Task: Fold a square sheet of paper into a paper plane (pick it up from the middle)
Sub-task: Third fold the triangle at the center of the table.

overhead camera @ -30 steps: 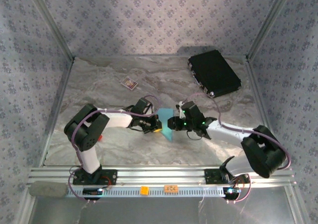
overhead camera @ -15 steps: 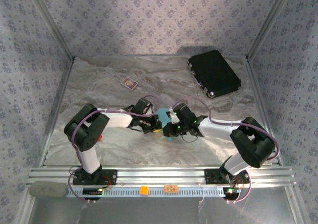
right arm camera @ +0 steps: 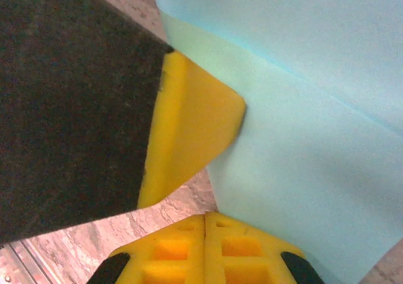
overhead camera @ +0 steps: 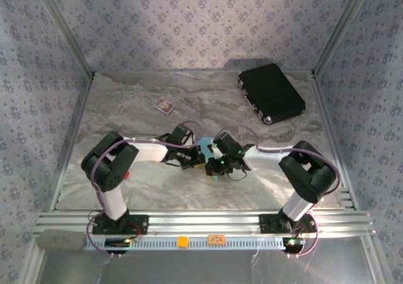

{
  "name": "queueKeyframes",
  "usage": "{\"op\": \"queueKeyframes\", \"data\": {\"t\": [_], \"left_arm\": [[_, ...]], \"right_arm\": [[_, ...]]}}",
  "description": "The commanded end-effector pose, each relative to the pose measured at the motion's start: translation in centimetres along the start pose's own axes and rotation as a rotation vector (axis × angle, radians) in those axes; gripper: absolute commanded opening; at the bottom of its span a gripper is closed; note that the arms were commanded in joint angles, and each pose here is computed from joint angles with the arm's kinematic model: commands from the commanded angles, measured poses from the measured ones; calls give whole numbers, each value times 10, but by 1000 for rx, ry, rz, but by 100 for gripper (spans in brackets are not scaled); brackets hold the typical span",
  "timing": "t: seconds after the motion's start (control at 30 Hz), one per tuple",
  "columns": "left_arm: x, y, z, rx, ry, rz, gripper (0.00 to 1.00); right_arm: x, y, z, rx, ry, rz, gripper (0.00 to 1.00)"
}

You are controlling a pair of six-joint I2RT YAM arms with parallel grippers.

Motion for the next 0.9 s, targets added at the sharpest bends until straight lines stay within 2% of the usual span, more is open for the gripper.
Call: {"op": "queueKeyframes", "data": {"t": [0.0, 0.87], "left_arm": [[-6, 17, -7, 72, 17, 13, 1], [-7, 27, -10, 104, 26, 33, 0]], "right_arm": [[-9, -10, 1, -54, 25, 3, 0], [-51, -33, 16, -26, 25, -63, 4]]}}
Point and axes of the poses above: each hand's point on the last joint's axis, 136 mm out from that joint toward the fingers, its own z axis back along the fingers, its own y axis along the line the jaws close on, x = y × z, the point moved 4 cm from there along z, back along the fingers, and after that the axes turned 4 degrees about -z, right-handed, at the moved point
